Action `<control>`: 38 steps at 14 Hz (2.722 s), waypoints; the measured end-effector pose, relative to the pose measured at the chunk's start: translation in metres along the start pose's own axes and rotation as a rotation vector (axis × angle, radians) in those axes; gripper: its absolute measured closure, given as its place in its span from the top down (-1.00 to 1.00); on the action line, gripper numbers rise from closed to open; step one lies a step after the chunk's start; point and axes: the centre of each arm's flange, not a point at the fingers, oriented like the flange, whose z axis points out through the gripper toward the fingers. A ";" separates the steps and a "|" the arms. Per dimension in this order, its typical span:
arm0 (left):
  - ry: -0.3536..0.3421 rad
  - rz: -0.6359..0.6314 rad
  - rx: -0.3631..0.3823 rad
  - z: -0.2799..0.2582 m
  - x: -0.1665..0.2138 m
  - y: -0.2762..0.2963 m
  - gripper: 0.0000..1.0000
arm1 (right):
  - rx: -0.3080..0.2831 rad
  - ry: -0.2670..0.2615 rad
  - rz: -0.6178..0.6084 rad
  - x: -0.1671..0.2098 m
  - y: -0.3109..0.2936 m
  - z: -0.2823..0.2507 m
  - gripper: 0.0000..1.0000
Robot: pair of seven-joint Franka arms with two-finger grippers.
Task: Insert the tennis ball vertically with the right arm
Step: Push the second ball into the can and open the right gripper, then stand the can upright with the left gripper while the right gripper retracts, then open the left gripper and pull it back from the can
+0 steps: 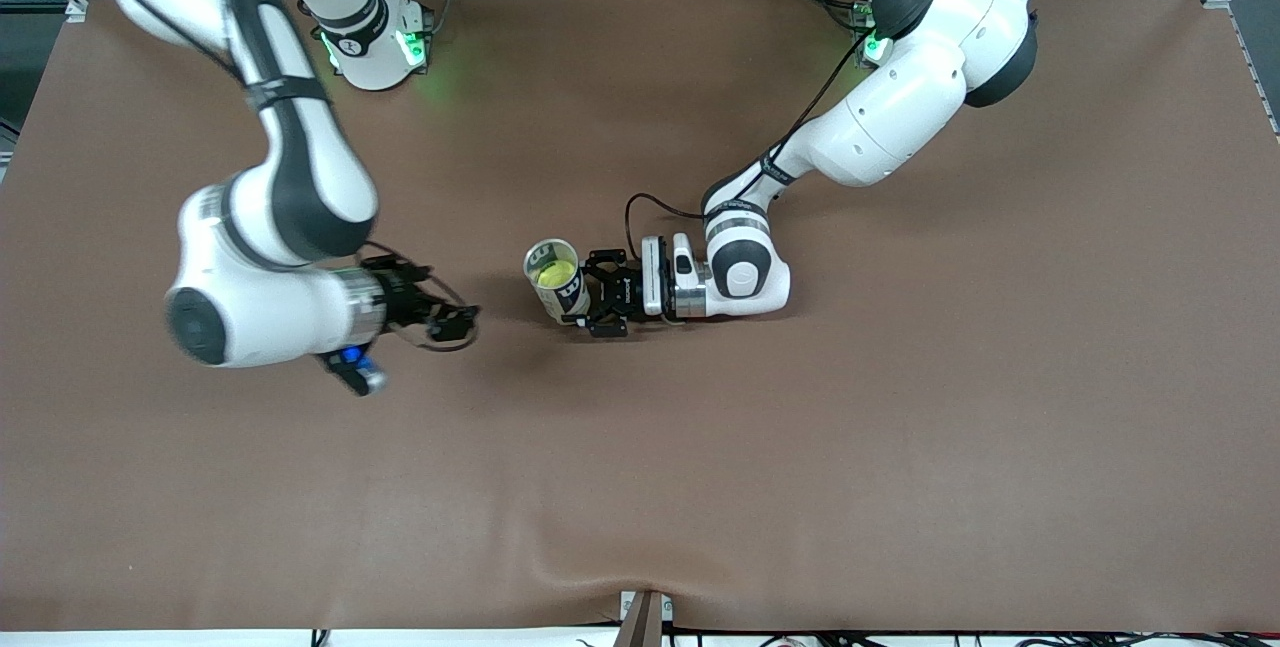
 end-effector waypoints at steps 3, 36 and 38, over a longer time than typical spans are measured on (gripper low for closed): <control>-0.004 0.002 0.003 -0.002 -0.001 -0.002 1.00 | -0.014 0.045 -0.079 0.025 0.035 -0.029 1.00; -0.457 -0.096 -0.194 -0.312 0.136 -0.087 1.00 | -0.172 0.335 -0.450 -0.094 0.259 -0.254 1.00; -0.513 -0.128 -0.228 -0.346 0.145 -0.098 1.00 | -0.172 0.339 -0.448 -0.100 0.256 -0.258 1.00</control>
